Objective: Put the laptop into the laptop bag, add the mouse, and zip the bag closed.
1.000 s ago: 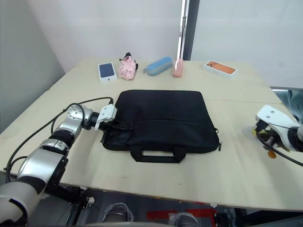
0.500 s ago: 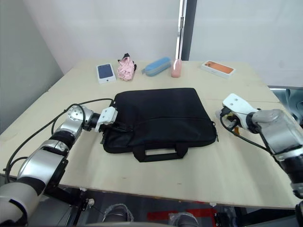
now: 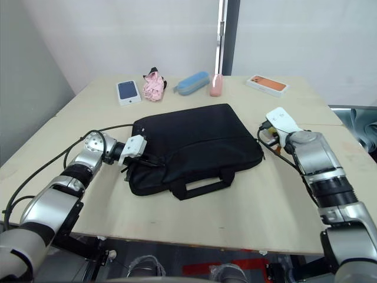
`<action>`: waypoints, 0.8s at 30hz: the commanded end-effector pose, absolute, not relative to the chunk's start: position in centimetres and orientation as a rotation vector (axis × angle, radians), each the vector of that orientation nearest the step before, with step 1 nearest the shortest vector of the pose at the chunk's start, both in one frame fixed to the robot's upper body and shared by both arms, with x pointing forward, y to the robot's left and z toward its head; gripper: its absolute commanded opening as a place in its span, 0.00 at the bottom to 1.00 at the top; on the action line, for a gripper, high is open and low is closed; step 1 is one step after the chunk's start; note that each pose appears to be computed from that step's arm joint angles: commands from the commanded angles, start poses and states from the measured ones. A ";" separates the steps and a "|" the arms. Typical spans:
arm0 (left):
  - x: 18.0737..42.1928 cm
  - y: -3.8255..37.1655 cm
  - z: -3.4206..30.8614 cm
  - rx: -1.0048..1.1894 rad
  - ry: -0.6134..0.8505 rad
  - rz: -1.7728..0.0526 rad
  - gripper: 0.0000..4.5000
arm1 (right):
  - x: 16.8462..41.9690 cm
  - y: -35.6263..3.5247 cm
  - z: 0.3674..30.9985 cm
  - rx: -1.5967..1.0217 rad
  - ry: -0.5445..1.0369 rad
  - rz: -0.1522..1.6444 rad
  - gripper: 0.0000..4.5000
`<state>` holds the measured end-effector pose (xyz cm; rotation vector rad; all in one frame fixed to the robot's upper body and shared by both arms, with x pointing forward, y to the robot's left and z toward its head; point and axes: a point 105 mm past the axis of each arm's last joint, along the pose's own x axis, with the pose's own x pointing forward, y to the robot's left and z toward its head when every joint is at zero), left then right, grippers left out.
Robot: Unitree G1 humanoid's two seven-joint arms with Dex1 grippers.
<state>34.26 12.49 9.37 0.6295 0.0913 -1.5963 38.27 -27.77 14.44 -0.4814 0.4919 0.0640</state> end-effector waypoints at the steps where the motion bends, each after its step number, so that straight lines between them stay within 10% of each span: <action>1: 31.7 12.9 4.8 0.611 0.309 -1.716 0.00 | 38.9 -28.6 17.2 -0.472 0.384 0.006 0.01; 24: 33.8 11.6 9.6 0.478 0.156 -1.648 0.00 | 33.3 -30.5 17.5 -0.516 0.518 0.183 0.01</action>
